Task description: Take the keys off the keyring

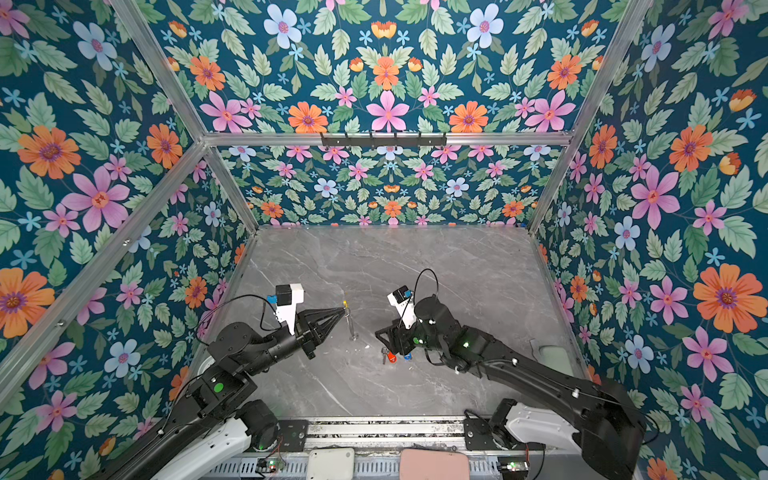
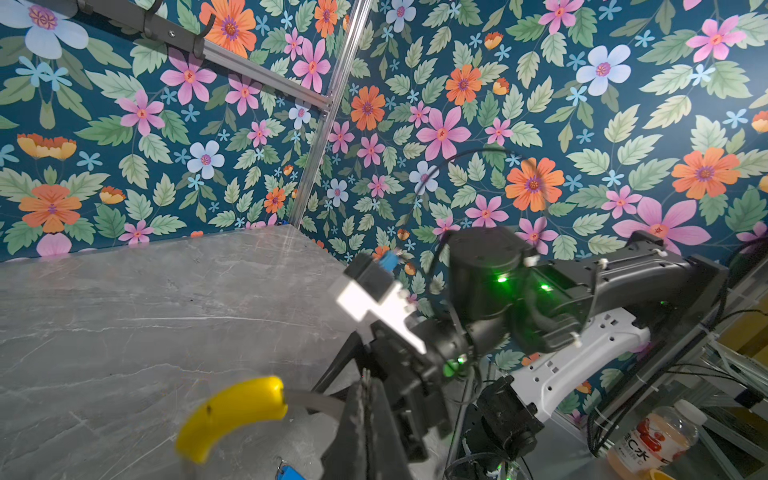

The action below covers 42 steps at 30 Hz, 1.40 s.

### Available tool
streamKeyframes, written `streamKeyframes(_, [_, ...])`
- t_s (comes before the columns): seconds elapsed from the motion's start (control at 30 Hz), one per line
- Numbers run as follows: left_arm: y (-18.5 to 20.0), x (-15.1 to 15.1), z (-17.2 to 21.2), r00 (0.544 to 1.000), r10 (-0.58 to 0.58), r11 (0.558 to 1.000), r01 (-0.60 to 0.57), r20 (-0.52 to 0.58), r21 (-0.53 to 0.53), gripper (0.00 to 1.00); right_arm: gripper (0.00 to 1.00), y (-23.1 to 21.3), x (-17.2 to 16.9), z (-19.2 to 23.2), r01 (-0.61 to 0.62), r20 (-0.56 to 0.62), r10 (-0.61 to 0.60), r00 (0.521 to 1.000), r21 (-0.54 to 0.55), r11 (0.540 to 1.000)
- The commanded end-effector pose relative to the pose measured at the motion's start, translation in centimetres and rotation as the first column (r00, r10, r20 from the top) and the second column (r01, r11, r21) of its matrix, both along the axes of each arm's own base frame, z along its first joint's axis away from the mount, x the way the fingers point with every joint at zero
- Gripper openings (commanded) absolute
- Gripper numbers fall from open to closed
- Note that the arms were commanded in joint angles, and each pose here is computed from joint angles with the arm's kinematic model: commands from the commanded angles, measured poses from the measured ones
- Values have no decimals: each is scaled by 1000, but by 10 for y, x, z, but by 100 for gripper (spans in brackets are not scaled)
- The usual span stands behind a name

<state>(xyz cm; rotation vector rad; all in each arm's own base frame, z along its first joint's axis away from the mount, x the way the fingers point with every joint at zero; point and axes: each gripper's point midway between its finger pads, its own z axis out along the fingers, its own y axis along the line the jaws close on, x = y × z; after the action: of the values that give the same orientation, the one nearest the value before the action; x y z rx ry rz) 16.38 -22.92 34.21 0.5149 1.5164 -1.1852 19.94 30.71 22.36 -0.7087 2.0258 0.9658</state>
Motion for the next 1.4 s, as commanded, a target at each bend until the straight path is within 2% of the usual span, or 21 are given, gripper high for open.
streamKeyframes(0.0, [4, 6, 13, 999, 39, 998, -38, 17, -49, 0, 68, 3, -7, 41, -18, 162, 8, 987, 62, 998])
streamKeyframes(0.1, [4, 9, 14, 998, 53, 997, -52, 14, -53, 0, 72, 11, -21, 71, -88, 245, 52, 968, 140, 986])
streamKeyframes(0.2, [3, 11, 16, 998, 57, 997, -57, 8, -58, 0, 73, 22, -25, 86, -140, 279, 90, 956, 166, 976])
streamKeyframes(0.47, [1, 14, 21, 998, 58, 995, -57, 6, -78, 0, 74, 47, -21, 101, -187, 321, 128, 939, 160, 969])
streamKeyframes(0.63, [0, 13, 24, 999, 47, 995, -46, 7, -92, 0, 67, 55, -9, 97, -158, 313, 111, 943, 129, 979])
streamKeyframes(0.73, [-1, 13, 24, 999, 40, 995, -39, 7, -91, 0, 54, 60, -6, 91, -154, 303, 115, 946, 110, 982])
streamKeyframes(0.9, [0, 14, 23, 999, 50, 994, -50, -3, -92, 0, 25, 62, -4, 85, -151, 292, 117, 949, 95, 984])
streamKeyframes(1.0, [0, 14, 23, 999, 51, 994, -52, -11, -95, 2, 12, 63, -2, 83, -146, 288, 115, 951, 90, 985])
streamKeyframes(1.13, [1, 15, 22, 998, 57, 994, -58, -20, -98, 26, 0, 62, 2, 82, -133, 282, 103, 954, 88, 987])
streamKeyframes(1.27, [6, 13, 28, 997, 71, 991, -71, -5, -111, 43, 0, 53, 17, 76, -107, 220, 79, 972, 120, 987])
streamKeyframes(1.3, [9, 12, 30, 997, 79, 990, -78, 4, -115, 52, 0, 50, 21, 72, -108, 188, 82, 979, 131, 985])
streamKeyframes(1.33, [10, 11, 32, 996, 84, 990, -82, 11, -115, 84, 0, 49, 24, 69, -114, 164, 91, 982, 138, 984])
streamKeyframes(1.37, [13, 10, 35, 996, 88, 990, -85, 28, -114, 100, 0, 48, 25, 63, -121, 130, 104, 986, 137, 983])
